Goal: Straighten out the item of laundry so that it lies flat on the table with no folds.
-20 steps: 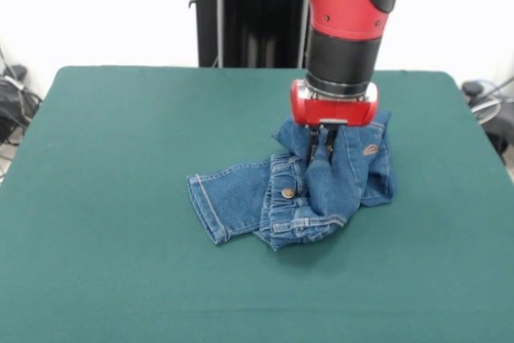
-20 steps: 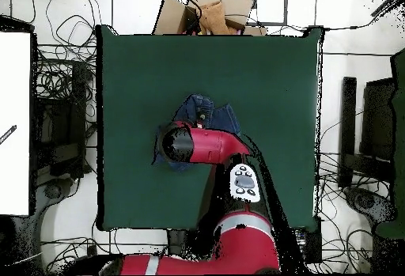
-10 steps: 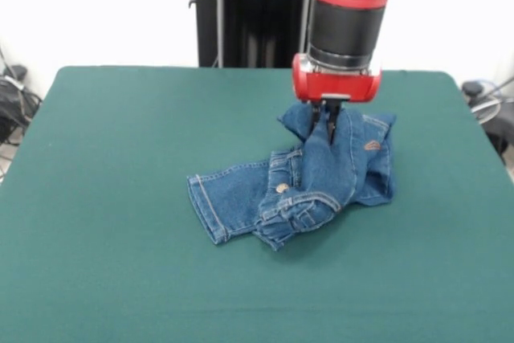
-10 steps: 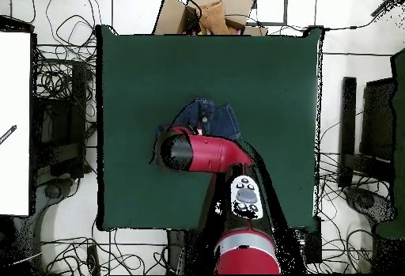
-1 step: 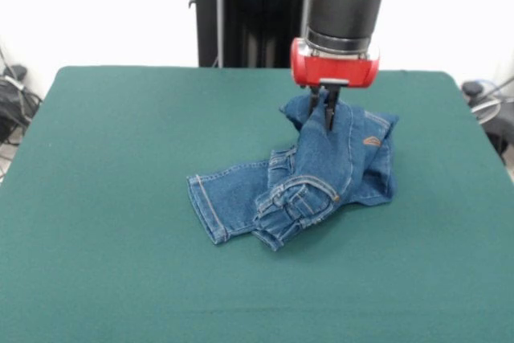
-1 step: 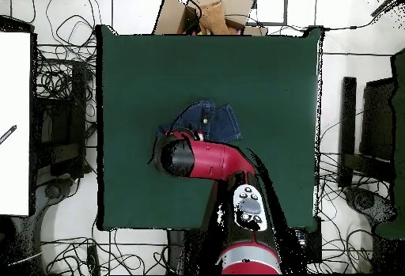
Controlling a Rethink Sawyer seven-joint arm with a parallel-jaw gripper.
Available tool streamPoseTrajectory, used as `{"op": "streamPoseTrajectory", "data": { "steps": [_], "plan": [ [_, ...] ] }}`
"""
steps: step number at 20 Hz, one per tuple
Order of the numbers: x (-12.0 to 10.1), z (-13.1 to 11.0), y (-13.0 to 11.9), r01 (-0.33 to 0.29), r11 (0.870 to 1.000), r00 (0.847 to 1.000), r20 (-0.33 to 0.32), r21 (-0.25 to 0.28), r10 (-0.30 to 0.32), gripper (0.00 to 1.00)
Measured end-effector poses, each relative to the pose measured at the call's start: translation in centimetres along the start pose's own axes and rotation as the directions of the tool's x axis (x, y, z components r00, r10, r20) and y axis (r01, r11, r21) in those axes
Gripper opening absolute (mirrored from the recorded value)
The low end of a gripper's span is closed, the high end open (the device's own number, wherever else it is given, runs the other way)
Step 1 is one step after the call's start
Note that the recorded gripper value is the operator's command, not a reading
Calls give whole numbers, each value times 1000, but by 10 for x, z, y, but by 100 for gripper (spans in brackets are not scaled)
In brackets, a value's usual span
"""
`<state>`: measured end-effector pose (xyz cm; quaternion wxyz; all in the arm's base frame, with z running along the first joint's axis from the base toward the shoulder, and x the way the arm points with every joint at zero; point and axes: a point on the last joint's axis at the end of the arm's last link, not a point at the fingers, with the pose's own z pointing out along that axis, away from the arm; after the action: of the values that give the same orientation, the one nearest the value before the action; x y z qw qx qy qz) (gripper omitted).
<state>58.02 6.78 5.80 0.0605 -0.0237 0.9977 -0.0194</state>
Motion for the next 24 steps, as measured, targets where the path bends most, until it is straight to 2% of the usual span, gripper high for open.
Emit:
{"op": "streamPoseTrajectory", "data": {
  "steps": [14,24],
  "plan": [
    [-11,-19,8,-32,999,999,28,-11,32,0],
    [-6,-37,22,-62,998,998,31,-28,63,0]
  ]
}}
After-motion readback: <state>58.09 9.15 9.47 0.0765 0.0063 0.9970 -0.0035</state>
